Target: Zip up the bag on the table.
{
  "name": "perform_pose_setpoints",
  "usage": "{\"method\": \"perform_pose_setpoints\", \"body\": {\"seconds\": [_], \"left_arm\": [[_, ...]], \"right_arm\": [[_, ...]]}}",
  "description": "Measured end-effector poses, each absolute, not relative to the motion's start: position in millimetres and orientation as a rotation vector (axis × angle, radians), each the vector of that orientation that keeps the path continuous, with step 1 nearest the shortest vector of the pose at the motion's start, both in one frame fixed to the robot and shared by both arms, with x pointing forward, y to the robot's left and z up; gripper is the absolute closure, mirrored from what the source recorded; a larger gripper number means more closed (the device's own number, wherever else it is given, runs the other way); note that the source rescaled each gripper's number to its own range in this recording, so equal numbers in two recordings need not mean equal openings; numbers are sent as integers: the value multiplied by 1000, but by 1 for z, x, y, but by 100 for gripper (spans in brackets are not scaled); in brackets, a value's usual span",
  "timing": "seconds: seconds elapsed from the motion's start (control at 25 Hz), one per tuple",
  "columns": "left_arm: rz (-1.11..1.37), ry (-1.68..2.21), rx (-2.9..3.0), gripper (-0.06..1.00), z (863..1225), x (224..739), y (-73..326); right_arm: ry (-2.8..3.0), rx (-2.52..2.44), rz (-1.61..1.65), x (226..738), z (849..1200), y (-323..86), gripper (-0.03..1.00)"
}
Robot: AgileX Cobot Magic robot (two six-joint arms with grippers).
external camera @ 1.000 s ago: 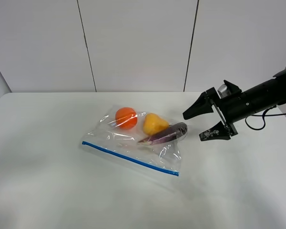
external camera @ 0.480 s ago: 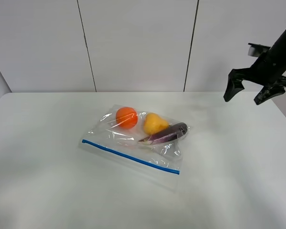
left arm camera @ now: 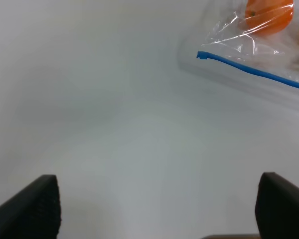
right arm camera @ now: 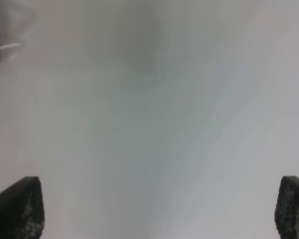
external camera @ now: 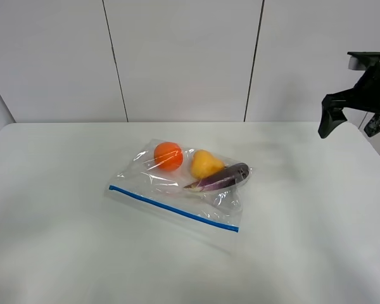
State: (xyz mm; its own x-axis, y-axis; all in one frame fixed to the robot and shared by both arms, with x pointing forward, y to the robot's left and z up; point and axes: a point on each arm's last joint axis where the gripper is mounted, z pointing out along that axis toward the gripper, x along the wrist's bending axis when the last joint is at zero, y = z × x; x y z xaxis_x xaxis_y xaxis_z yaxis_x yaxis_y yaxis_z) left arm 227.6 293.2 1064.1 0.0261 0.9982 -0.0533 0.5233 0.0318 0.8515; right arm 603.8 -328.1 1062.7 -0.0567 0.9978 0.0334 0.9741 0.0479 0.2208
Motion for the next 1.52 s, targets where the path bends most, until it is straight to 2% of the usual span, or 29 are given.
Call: {"method": "perform_pose_setpoints", "body": {"seconds": [0.24, 0.44, 0.72, 0.96, 1.52], "left_arm": [[871, 1575, 1541, -5, 1063, 220, 294], [869, 1581, 1535, -5, 1063, 220, 294], [870, 1581, 1535, -5, 1063, 220, 294], [870, 1581, 1535, -5, 1063, 220, 294], [870, 1581, 1535, -5, 1063, 220, 294]], "right_arm": [[2186, 2073, 255, 544, 1072, -323, -3], [2171, 2076, 266, 472, 1076, -316, -3], [2123, 2088, 296, 396, 1057, -308, -3], [1935, 1916, 525, 319, 1032, -301, -3], [1612, 1503, 919, 244, 1056, -293, -3]]}}
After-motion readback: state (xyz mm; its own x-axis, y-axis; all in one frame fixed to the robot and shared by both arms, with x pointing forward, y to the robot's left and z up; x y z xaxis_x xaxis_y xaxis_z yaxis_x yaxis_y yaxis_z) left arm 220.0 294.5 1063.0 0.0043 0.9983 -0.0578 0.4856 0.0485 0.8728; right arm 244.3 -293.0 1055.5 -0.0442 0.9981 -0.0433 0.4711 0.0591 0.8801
